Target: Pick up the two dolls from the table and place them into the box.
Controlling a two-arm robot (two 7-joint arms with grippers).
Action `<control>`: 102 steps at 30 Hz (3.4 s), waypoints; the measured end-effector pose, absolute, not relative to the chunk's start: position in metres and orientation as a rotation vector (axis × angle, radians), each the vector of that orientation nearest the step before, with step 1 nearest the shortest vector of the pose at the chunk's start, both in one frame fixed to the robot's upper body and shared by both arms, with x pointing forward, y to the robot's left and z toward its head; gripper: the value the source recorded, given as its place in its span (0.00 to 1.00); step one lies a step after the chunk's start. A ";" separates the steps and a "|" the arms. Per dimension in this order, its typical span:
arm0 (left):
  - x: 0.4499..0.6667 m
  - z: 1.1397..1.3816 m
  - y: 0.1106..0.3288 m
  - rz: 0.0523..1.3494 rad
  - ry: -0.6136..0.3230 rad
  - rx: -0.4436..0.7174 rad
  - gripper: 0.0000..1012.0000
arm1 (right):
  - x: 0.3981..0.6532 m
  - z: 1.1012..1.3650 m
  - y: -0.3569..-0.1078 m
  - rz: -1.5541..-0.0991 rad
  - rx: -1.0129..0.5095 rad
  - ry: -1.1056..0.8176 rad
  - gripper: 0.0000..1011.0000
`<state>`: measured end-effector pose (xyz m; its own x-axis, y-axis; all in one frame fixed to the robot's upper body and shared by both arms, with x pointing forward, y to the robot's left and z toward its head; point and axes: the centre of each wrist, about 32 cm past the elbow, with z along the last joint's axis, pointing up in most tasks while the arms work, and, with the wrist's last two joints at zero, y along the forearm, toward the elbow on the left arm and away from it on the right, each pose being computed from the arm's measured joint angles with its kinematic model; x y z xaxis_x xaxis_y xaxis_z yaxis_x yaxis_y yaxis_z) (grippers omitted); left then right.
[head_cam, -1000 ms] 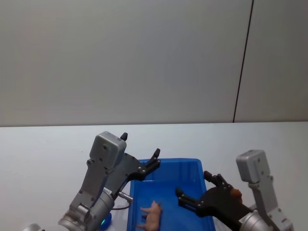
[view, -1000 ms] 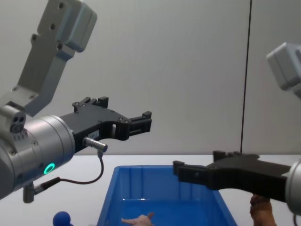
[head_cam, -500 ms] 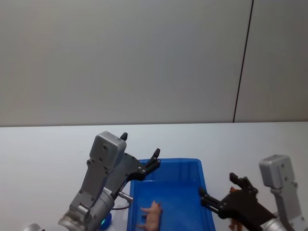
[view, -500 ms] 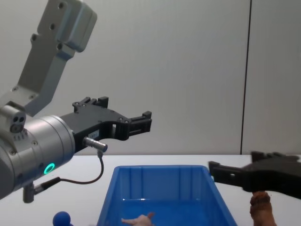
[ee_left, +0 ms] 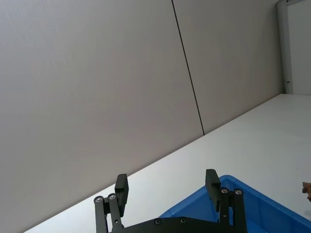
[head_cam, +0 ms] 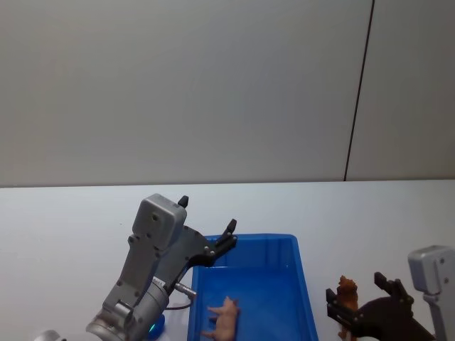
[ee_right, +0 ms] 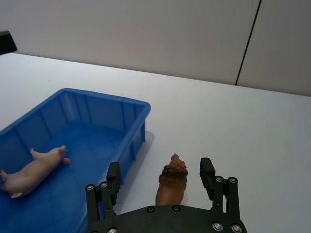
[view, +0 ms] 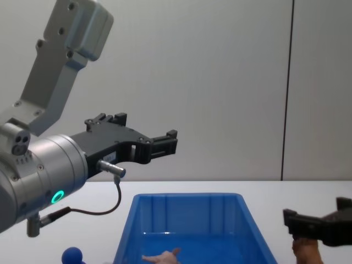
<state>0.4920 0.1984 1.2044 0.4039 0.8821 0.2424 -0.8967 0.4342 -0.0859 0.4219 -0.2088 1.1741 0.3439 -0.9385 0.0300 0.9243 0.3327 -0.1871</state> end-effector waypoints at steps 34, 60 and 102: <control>0.492 1.204 0.198 1.124 -0.268 0.061 0.99 | 0.439 1.142 -0.193 -1.273 -0.271 0.196 0.99; 0.492 1.204 0.198 1.124 -0.268 0.061 0.99 | 0.438 1.145 -0.186 -1.299 -0.319 0.275 0.48; 0.492 1.204 0.198 1.124 -0.268 0.061 0.99 | 0.459 1.190 -0.171 -1.058 -0.093 0.152 0.30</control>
